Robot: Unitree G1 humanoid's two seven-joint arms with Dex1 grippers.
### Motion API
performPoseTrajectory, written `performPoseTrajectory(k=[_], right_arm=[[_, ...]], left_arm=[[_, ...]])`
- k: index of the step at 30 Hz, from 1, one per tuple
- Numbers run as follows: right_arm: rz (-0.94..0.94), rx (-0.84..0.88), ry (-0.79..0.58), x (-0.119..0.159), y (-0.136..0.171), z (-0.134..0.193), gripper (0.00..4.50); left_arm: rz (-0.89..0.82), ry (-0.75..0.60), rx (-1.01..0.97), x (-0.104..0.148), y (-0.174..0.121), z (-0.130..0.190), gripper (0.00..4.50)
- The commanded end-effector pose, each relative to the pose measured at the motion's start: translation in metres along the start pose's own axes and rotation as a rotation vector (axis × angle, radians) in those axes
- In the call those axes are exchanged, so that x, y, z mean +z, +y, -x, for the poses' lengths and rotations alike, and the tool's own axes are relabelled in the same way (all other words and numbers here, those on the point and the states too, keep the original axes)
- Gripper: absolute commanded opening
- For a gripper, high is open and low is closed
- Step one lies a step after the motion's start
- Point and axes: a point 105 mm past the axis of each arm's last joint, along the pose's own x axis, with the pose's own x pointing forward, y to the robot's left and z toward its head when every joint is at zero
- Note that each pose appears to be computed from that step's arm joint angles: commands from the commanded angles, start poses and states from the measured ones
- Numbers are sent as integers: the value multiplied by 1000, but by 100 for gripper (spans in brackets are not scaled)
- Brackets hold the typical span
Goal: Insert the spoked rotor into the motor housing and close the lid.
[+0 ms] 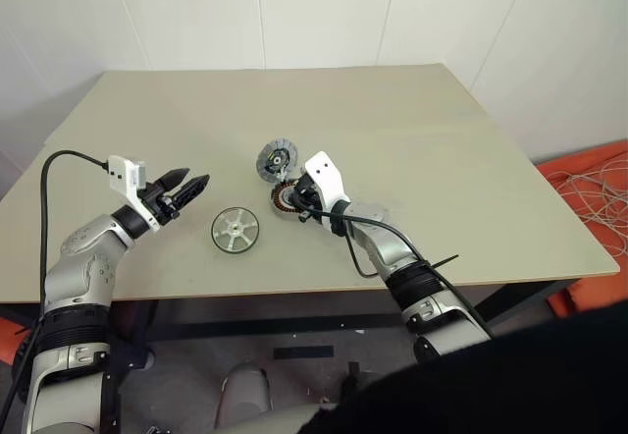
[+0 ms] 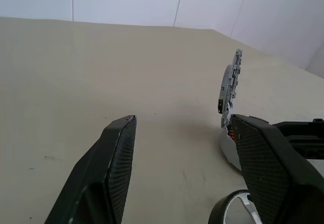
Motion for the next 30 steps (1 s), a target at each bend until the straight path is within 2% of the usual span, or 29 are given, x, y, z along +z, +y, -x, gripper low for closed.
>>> performPoseTrajectory(k=[1,23,30], right_arm=[[28,-2,-51,20,-1,-2,58],[38,3,-50,21,-4,-5,58],[66,-28,-60,23,-8,-4,288]], left_arm=[[-56,-47,-2,19,0,1,317],[-59,-44,5,19,-2,2,317],[-60,-45,4,19,-2,2,317]])
